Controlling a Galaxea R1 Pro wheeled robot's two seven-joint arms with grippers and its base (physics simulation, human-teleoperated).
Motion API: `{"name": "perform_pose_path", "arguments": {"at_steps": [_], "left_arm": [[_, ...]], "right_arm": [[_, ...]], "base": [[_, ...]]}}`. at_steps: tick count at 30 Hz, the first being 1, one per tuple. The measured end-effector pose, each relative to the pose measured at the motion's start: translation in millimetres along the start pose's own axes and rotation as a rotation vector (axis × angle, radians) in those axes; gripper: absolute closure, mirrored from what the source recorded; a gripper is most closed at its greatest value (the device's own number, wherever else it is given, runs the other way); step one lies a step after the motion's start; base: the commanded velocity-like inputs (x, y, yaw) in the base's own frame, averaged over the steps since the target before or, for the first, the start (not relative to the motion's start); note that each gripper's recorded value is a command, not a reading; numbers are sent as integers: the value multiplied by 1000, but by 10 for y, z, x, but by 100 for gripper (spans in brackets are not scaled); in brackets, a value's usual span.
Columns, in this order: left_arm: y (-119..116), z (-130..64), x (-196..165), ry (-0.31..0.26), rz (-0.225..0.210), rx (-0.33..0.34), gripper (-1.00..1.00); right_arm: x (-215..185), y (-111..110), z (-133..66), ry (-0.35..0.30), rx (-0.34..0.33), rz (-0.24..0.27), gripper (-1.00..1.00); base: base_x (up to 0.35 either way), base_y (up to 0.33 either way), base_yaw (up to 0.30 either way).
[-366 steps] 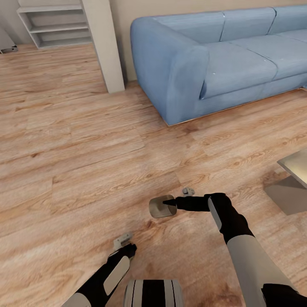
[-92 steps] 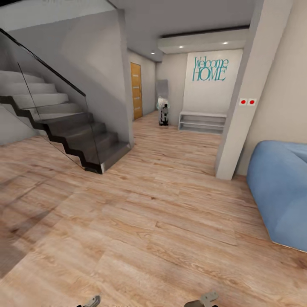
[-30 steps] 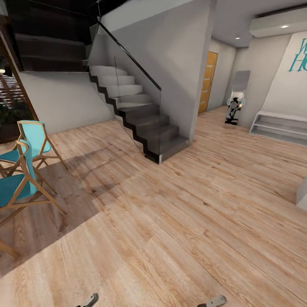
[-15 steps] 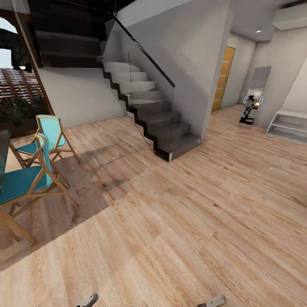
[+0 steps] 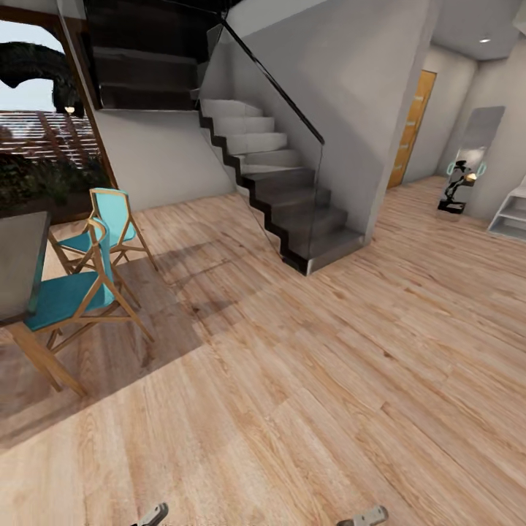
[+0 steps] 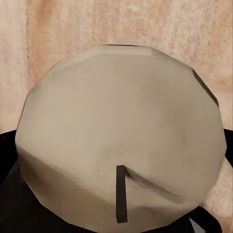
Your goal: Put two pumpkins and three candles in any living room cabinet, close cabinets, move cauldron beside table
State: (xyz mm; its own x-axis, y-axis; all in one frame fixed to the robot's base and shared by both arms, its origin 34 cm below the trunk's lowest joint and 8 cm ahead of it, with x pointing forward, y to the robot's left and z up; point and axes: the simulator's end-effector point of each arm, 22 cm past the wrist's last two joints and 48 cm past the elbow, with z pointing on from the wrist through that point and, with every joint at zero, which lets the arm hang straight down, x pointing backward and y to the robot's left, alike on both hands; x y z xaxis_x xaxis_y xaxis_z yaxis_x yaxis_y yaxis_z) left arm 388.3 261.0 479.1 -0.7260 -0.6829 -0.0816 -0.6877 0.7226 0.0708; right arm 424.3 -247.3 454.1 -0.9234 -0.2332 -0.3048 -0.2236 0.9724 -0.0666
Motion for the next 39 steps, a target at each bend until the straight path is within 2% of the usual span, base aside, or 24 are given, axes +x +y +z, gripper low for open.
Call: {"name": "perform_pose_path", "arguments": {"at_steps": [21,33,39], "left_arm": [[51,63,76,19,5,-17,100],[63,70,81,21,4,-20,100],[68,80,93,24,4,-22,100]], "right_arm": [[120,28,40,28,-7,1,100],[127,7,45,27,-11,7,100],[142,24,51,30,-13,8,100]], "base": [[0,0,195],[0,0,29],[0,0,170]]}}
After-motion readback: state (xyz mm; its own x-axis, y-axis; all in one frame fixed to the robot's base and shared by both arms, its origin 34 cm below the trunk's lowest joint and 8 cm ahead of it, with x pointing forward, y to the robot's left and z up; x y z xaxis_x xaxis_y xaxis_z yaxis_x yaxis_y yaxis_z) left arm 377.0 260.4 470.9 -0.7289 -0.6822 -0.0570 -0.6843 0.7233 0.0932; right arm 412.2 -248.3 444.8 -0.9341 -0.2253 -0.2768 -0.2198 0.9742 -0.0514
